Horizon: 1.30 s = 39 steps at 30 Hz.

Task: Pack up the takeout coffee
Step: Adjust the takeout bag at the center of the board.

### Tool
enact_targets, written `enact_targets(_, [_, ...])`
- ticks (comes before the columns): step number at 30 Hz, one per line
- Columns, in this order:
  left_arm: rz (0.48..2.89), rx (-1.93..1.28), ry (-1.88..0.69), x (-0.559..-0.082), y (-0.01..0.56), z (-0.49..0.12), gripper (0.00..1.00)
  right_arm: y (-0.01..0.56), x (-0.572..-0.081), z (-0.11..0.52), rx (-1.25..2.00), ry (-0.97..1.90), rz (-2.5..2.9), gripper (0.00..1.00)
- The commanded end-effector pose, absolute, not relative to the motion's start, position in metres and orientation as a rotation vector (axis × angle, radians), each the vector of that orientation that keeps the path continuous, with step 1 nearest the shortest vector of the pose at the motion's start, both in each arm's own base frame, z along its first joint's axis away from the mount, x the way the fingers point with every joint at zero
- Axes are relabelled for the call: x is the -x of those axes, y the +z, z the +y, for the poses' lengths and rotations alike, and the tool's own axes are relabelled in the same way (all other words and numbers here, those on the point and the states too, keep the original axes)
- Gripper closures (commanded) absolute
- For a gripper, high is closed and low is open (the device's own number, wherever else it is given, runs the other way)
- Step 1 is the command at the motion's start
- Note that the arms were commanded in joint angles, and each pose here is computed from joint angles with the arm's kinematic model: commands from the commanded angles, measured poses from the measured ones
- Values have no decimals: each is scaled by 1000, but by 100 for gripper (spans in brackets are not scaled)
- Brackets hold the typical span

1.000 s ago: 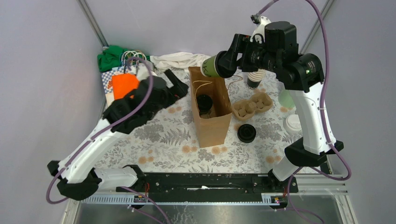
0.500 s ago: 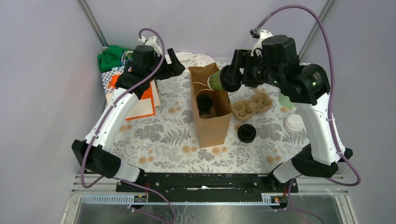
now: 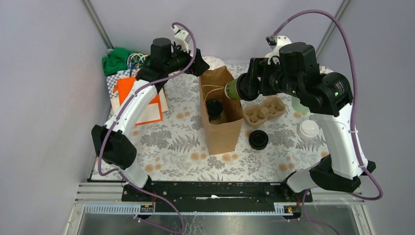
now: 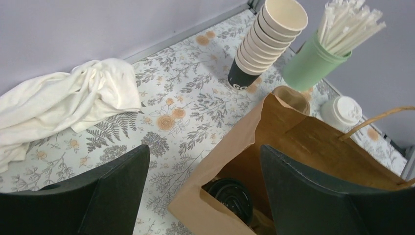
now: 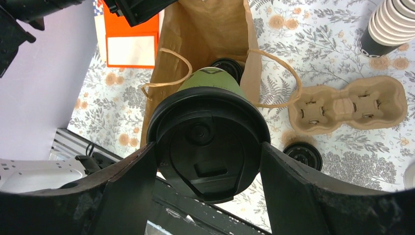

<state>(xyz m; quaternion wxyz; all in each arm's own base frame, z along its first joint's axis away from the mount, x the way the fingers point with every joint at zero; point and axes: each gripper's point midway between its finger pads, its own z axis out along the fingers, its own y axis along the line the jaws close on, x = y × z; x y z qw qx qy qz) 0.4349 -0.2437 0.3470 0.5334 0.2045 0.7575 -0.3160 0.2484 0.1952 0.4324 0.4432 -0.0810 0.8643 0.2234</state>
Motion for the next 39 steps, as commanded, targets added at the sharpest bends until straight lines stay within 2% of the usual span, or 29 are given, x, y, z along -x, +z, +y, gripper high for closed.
enact_targets(1, [1654,-666,-770,-435,372,-257,13,430,-242,198,253,562,2156,50])
enact_targets(10, [1656,-809,-806,-434,357,-270,13,414,-236,212,281,559,2230,52])
enact_targets(17, [1681,-859,-776,-432,341,-280,22,399,-238,224,291,498,2293,53])
enact_targets(24, [1680,-931,-747,-422,330,-288,24,390,-242,235,318,481,2320,54])
enact_targets(35, [1725,-869,-626,-428,329,-284,86,376,-248,248,370,426,2357,55])
enact_targets(39, [1732,-823,-600,-420,331,-276,98,370,-242,241,417,387,2373,55])
